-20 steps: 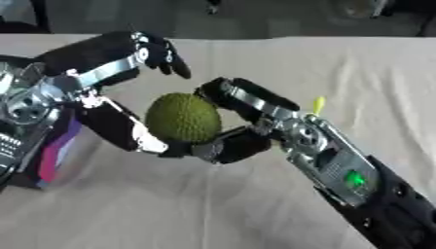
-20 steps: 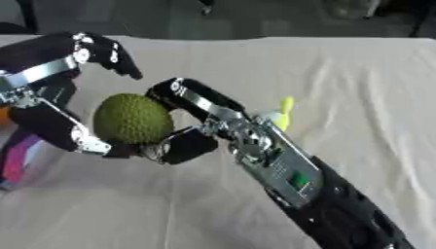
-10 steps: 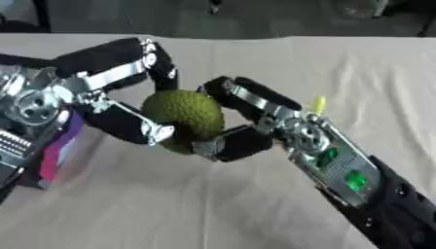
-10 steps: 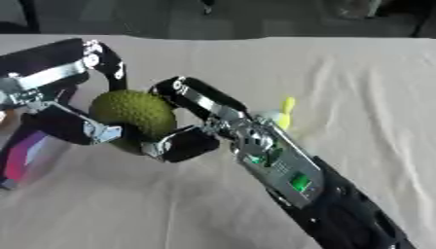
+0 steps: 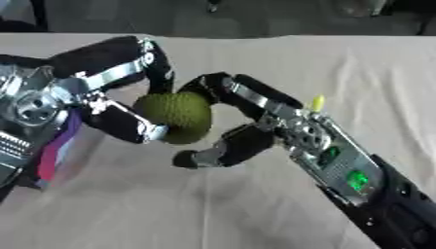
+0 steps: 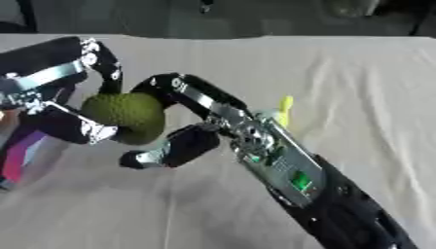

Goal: Pick up the objects with one hand, pass them to the other hand, and then place them into the box on the other side of the table.

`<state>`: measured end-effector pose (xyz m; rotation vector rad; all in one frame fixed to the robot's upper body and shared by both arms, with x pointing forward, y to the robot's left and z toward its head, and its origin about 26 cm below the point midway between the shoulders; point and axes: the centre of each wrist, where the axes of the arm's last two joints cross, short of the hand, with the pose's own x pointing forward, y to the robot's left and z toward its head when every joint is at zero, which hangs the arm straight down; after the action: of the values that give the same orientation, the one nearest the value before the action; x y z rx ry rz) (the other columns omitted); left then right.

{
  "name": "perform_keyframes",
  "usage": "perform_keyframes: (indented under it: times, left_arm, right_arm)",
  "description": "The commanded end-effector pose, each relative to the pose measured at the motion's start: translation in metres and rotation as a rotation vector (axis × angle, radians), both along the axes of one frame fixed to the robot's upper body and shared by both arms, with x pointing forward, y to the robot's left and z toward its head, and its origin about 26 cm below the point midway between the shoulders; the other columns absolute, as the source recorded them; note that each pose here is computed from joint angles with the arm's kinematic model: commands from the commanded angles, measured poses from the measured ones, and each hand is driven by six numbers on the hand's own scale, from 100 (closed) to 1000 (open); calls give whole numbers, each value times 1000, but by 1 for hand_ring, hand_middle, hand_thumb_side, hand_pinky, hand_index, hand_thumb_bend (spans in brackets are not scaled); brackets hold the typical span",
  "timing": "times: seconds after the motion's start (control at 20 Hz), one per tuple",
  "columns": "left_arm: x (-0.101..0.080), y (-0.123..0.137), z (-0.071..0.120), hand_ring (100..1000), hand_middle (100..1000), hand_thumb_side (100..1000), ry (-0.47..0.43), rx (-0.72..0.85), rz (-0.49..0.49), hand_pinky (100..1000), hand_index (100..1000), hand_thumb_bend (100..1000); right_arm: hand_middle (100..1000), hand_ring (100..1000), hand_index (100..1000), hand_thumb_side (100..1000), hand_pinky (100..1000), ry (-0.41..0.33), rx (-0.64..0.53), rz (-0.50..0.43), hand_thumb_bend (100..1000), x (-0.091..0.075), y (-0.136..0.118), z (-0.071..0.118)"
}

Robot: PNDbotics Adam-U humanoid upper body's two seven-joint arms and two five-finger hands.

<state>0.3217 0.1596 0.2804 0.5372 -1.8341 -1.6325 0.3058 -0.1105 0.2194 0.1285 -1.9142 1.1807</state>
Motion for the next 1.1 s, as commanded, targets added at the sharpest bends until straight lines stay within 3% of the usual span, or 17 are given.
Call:
perform_keyframes:
  times: [0.05,0.35,0.65,0.9,1.1]
  left_arm:
    - [0,22,15,475,296,100,-87,-49,102,715,329,295]
    - [2,73,23,472,291,100,-175,-132,329,712,326,316]
    - [11,134,23,465,290,100,-199,-170,593,727,331,339]
    - [22,178,13,471,296,100,-179,-162,755,721,337,336]
    - [33,207,1,479,304,100,-114,-184,855,722,346,318]
  right_arm:
    - [813,813,854,495,845,-45,-19,-13,563,0,-9,11]
    - [810,810,847,461,844,-44,-27,-122,556,6,-36,13]
    - [802,807,841,432,843,-70,-4,-242,530,6,-66,22]
    - [801,806,840,411,844,-122,31,-353,542,9,-87,30]
    - [800,805,838,405,844,-174,34,-411,547,8,-98,40]
